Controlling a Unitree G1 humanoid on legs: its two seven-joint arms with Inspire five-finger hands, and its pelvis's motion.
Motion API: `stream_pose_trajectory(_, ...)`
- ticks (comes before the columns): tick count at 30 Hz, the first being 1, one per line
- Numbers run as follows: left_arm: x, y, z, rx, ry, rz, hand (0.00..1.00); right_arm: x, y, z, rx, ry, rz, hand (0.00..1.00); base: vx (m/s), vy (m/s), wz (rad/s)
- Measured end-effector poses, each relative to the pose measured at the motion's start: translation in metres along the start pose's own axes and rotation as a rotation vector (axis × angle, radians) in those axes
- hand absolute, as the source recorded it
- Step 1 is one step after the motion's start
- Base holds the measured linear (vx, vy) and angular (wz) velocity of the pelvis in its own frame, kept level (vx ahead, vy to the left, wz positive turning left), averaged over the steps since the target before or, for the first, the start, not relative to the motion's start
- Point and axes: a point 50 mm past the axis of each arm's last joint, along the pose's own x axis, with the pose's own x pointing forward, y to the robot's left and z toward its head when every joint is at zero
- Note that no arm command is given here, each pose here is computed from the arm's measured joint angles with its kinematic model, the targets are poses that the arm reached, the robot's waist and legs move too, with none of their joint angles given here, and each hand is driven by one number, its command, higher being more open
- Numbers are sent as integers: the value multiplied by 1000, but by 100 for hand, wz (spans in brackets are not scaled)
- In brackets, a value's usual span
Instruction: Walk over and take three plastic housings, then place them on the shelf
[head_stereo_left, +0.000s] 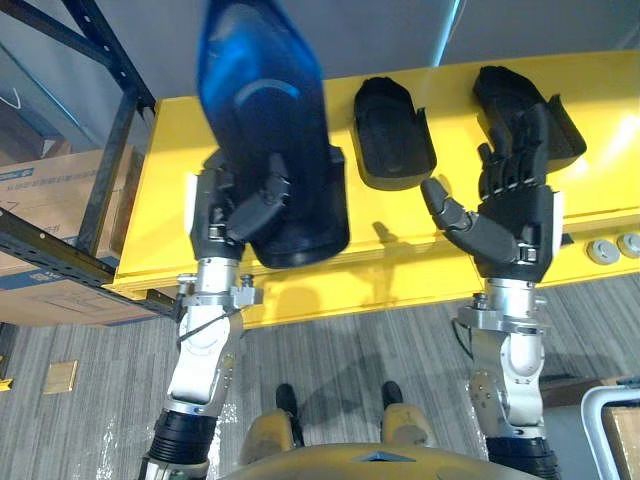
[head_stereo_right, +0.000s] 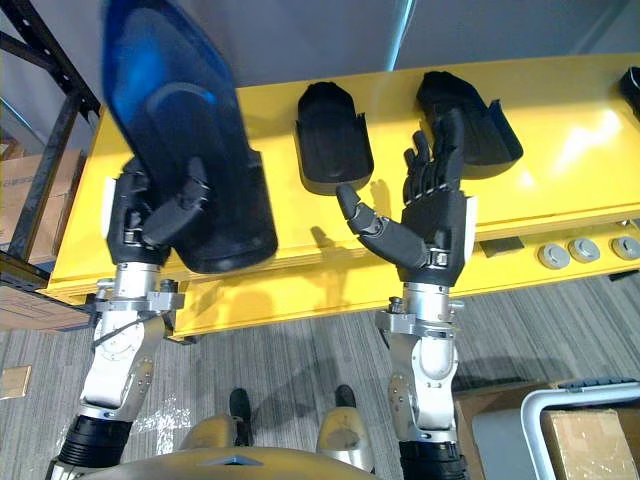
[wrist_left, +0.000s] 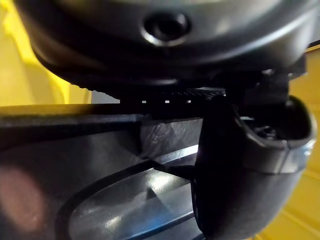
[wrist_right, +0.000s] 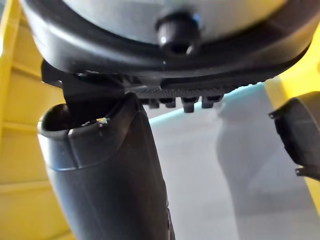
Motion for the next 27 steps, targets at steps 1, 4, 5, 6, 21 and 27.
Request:
stream_pose_trajectory(1, 7, 11, 3, 38, -13, 78, 0, 2, 1, 6, -34, -27, 23, 100, -85, -12, -9)
stream_pose_trajectory(4, 23, 31, 9, 65, -41, 245, 0, 7, 0, 19, -94, -75, 54, 100, -59, -6, -9)
stream_pose_trajectory(5, 26, 35, 9, 69, -45, 271, 0, 8, -1, 20, -110, -82, 55, 100, -26, -6, -13)
stream_pose_trajectory(6, 31, 41, 9, 84, -45, 316, 0, 11, -2, 22, -119, -94, 62, 100, -18, -4, -8)
stream_pose_trajectory(21, 64, 90, -43, 63, 296, 305, 0, 29, 4, 48, -190, -212, 232, 100, -13, 1, -12)
stream_pose_trajectory(27, 67, 108, -54, -26, 391, 260, 0, 34, 6, 50, -186, -212, 262, 100, -8, 1, -2)
